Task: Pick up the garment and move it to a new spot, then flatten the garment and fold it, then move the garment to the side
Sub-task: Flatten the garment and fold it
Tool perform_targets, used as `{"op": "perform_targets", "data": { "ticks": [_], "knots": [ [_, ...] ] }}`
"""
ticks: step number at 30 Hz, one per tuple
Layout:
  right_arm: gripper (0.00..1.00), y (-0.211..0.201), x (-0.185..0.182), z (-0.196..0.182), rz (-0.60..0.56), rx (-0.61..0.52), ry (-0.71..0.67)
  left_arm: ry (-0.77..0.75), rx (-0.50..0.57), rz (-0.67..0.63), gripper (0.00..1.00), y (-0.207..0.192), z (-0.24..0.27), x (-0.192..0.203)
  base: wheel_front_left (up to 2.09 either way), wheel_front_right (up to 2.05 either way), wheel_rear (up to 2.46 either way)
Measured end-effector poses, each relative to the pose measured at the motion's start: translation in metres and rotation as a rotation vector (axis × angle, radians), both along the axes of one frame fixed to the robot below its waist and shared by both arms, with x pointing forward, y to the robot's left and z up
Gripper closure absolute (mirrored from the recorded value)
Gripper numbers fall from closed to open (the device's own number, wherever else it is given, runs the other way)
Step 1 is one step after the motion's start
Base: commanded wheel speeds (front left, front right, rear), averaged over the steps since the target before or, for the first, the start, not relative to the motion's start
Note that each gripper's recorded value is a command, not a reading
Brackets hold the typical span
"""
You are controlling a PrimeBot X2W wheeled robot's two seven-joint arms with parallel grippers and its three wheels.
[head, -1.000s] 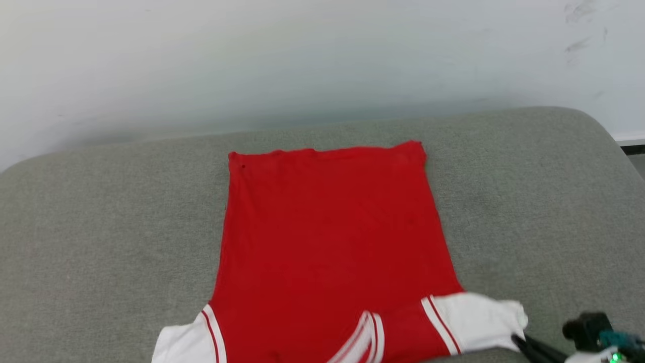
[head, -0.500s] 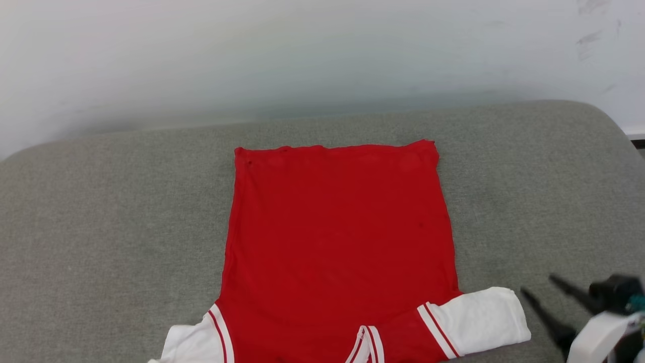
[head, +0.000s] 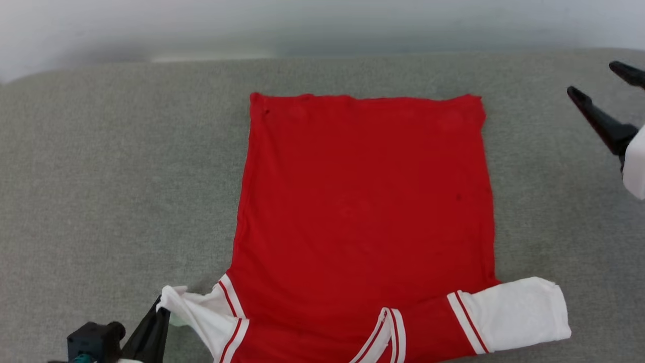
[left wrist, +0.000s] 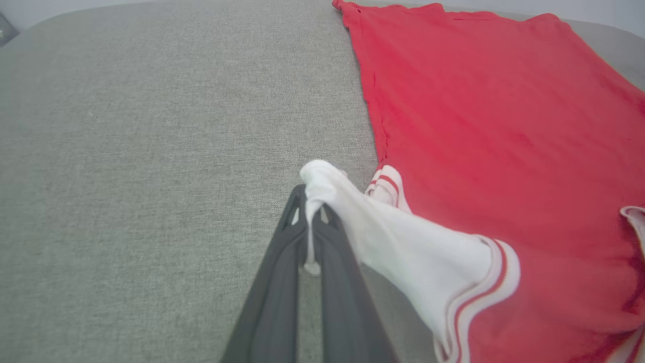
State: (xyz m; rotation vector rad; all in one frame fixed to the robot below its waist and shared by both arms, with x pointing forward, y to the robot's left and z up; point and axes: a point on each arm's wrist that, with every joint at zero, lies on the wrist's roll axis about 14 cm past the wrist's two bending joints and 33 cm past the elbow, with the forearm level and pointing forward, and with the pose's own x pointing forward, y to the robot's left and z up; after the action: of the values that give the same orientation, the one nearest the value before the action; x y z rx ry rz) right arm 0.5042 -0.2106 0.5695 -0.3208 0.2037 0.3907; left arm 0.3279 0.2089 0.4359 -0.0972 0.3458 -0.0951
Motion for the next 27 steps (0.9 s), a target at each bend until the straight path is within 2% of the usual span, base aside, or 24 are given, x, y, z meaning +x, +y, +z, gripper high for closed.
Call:
{"op": "perform_targets", "data": {
  "ticks": [4, 9, 13, 20, 24, 27],
  "knots": [
    [0.00, 0.014, 0.034, -0.015, 0.012, -0.105, 0.182, -0.003, 0.008, 0.001, 1.00, -0.002, -0.003, 0.012, 0.00, 0.00, 0.00],
    [0.00, 0.025, 0.053, -0.068, 0.007, -0.213, 0.541, 0.023, 0.026, 0.013, 1.00, -0.001, -0.015, 0.021, 0.00, 0.00, 0.00],
    [0.00, 0.023, 0.073, -0.096, -0.039, -0.249, 0.728, 0.037, 0.032, 0.032, 1.00, 0.001, -0.022, 0.027, 0.00, 0.00, 0.00],
    [0.00, 0.047, 0.101, -0.157, -0.047, -0.205, 0.883, 0.077, 0.046, 0.057, 1.00, 0.007, -0.040, 0.033, 0.00, 0.00, 0.00],
    [0.00, 0.057, 0.096, -0.204, -0.034, -0.211, 0.974, 0.100, 0.057, 0.072, 1.00, 0.011, -0.049, 0.033, 0.00, 0.00, 0.00],
    [0.00, 0.064, 0.096, -0.219, -0.021, -0.192, 0.992, 0.110, 0.065, 0.081, 1.00, 0.014, -0.052, 0.033, 0.00, 0.00, 0.00]
  ]
}}
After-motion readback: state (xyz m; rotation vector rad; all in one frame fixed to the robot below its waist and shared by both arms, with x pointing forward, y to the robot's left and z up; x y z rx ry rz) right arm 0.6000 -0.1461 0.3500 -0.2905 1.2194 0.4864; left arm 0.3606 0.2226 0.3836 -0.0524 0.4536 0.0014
